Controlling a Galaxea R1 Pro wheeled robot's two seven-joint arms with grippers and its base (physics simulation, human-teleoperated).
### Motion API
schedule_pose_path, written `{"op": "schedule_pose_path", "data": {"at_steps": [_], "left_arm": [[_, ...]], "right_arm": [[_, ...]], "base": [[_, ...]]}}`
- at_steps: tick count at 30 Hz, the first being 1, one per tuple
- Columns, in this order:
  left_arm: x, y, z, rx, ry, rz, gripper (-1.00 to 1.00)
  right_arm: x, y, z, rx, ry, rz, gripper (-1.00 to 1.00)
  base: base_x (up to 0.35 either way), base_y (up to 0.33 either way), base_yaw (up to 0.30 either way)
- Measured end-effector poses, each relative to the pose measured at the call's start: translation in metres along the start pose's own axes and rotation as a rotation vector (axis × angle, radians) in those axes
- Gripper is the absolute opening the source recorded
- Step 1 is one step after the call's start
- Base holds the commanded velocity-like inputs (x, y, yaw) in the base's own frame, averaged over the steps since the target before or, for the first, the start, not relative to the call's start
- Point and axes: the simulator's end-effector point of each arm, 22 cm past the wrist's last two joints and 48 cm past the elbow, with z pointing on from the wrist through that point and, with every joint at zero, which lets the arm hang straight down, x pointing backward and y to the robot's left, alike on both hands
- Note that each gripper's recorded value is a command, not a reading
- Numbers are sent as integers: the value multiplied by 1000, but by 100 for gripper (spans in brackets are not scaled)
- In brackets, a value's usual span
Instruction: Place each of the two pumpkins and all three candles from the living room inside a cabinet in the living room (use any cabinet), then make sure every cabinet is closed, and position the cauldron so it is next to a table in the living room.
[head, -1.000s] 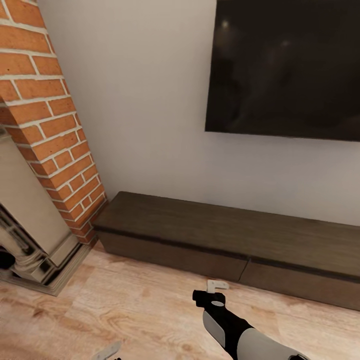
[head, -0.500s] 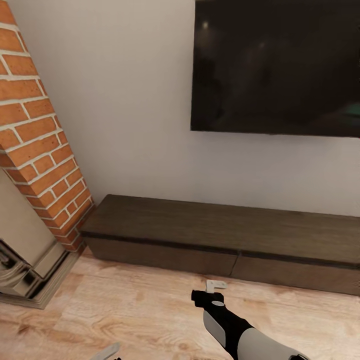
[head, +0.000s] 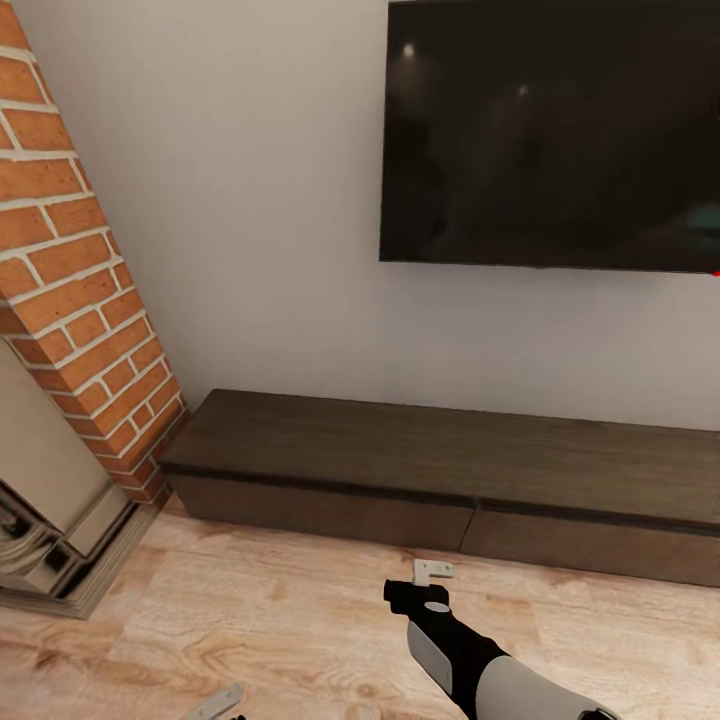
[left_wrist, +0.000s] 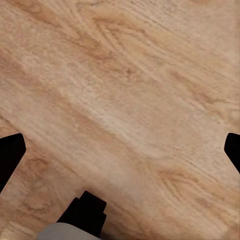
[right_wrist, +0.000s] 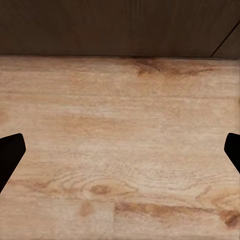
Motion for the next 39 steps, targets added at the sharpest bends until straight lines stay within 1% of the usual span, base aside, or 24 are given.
{"op": "schedule_pose_path", "data": {"at_steps": [4,9,15,21,28,37,39], "left_arm": [[0,0,0,0,0,0,100],[0,0,0,0,0,0,100],[-1,0,0,0,-6,-2,100],[-2,0,0,0,-7,-2,100],[-2,0,0,1,-10,-2,100],[-3,1,0,0,-11,-3,100],[-1,0,3,0,-11,-3,100]], "right_arm": [[0,-1,0,0,-1,0,100],[0,-1,1,1,-1,0,100],[0,-2,0,2,-1,0,100],[0,-2,1,1,0,0,100],[0,-2,0,1,1,-1,100],[0,-3,0,3,-1,0,100],[2,-3,3,4,-1,0,100]], "base": [[-35,0,-10],[-210,0,-2],[-68,0,0],[-198,0,-7],[-34,0,-112],[-1,0,-13],[0,0,0]]}}
